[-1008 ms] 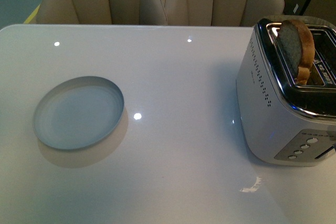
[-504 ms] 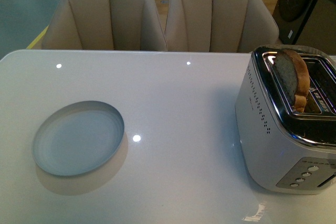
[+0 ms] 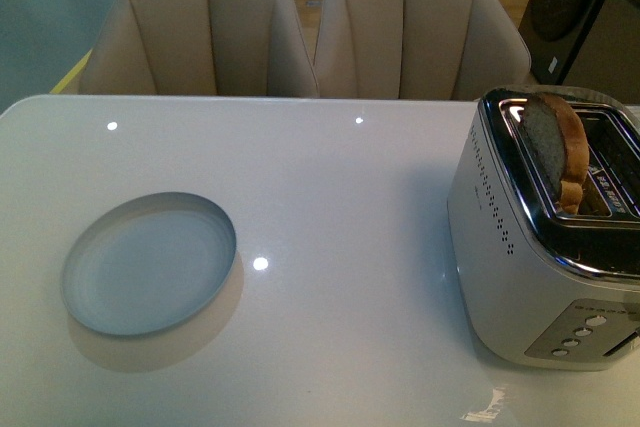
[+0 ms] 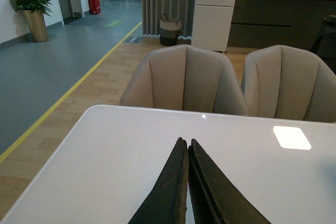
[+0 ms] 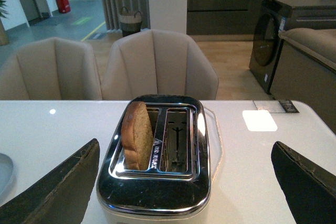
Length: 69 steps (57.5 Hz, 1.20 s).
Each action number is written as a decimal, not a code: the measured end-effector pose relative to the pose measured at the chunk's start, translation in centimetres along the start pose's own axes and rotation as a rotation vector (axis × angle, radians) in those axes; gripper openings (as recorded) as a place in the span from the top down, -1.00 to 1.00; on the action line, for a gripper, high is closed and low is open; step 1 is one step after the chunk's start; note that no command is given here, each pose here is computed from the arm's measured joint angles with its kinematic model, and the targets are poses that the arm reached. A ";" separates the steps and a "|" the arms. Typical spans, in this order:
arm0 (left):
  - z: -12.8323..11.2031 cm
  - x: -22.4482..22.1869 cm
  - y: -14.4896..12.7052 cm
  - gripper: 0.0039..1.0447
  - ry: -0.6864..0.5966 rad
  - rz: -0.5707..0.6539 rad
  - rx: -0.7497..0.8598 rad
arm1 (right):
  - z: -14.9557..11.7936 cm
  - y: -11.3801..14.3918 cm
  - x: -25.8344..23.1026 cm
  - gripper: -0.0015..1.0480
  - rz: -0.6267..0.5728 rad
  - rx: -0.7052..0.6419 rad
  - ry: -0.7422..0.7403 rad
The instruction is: Left arm holds plate, right arm toasts bread
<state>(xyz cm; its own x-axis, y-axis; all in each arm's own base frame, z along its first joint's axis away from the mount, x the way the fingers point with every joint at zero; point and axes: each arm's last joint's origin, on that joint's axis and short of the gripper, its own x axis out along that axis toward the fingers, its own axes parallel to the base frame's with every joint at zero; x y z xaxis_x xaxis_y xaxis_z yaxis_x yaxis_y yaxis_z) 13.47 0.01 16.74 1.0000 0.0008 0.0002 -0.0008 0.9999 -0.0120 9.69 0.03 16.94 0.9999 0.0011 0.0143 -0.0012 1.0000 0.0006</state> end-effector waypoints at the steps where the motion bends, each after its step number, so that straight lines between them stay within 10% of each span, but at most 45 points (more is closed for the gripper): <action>1: 0.0 -0.1 0.0 0.94 -0.001 0.000 0.000 | 0.0 0.0 0.0 -0.83 0.000 0.000 0.000; 69: 0.0 -3.7 0.0 0.94 -0.008 0.000 0.001 | 0.0 0.0 0.0 -0.83 0.001 0.000 0.000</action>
<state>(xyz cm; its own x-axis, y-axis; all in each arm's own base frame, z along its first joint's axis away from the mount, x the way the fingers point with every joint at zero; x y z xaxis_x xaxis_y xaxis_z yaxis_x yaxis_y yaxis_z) 9.73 0.01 16.78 1.0000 0.0008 0.0086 -0.0007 0.9999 -0.0113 9.69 0.03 16.94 0.9999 0.0023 0.0143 -0.0023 1.0000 0.0006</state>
